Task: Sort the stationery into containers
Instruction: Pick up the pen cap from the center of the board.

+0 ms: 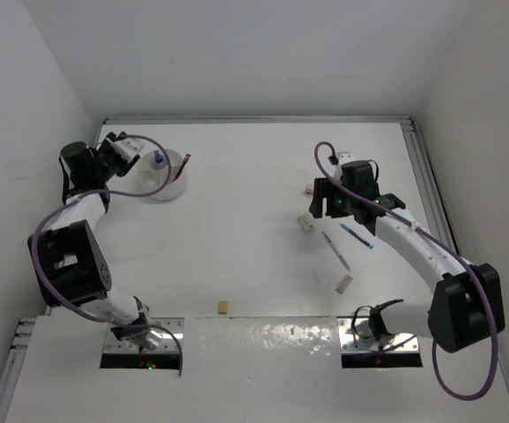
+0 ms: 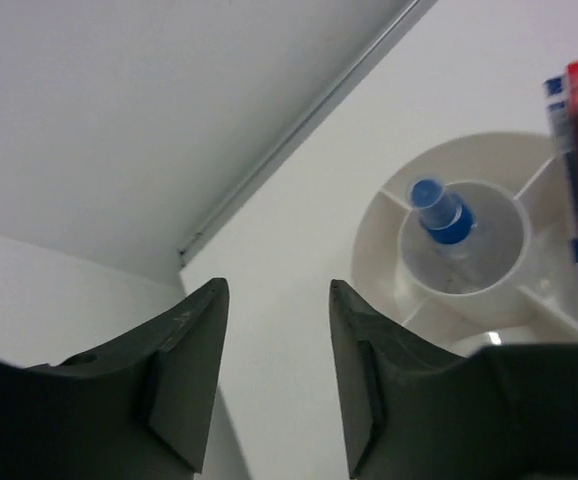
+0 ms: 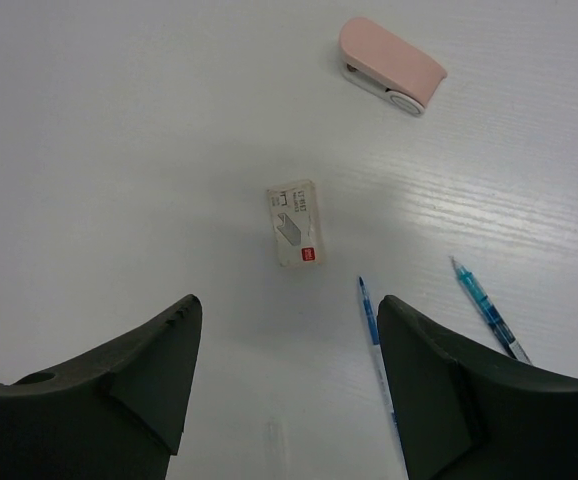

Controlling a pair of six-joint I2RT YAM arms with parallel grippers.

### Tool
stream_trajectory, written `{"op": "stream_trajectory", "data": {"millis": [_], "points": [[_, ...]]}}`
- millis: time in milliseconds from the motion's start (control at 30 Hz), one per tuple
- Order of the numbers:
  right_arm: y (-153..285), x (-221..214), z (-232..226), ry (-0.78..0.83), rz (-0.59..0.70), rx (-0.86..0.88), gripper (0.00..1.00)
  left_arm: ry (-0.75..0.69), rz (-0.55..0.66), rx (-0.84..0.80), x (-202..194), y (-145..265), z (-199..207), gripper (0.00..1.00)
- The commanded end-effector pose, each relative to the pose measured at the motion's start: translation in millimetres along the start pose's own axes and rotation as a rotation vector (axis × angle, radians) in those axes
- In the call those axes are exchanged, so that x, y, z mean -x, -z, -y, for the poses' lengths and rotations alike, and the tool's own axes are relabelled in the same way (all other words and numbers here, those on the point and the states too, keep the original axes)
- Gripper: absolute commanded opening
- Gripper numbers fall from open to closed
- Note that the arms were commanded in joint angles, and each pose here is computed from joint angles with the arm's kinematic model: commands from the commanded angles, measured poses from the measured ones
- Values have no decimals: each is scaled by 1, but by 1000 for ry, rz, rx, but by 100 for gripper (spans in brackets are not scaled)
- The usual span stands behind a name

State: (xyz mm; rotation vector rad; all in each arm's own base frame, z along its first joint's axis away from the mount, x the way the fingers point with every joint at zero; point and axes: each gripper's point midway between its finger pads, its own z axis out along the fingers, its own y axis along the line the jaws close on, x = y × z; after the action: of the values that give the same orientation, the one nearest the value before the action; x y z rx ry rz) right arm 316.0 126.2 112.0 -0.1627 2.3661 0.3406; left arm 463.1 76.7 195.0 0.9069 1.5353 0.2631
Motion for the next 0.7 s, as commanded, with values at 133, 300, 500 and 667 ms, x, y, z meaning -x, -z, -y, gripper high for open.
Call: {"op": "stream_trajectory", "data": {"millis": [133,300,500,667], "points": [[4,28,-5,-5,48,-9,60,352,-14,-261,55,30,58,38],[1,18,3,-43,11,-42,29,450,-189,-239,47,40,87,30],[-2,18,4,-105,-11,-28,51,653,-227,180,37,42,33,26],[-7,21,-5,-120,0,18,51,660,-301,229,15,17,14,19]]}}
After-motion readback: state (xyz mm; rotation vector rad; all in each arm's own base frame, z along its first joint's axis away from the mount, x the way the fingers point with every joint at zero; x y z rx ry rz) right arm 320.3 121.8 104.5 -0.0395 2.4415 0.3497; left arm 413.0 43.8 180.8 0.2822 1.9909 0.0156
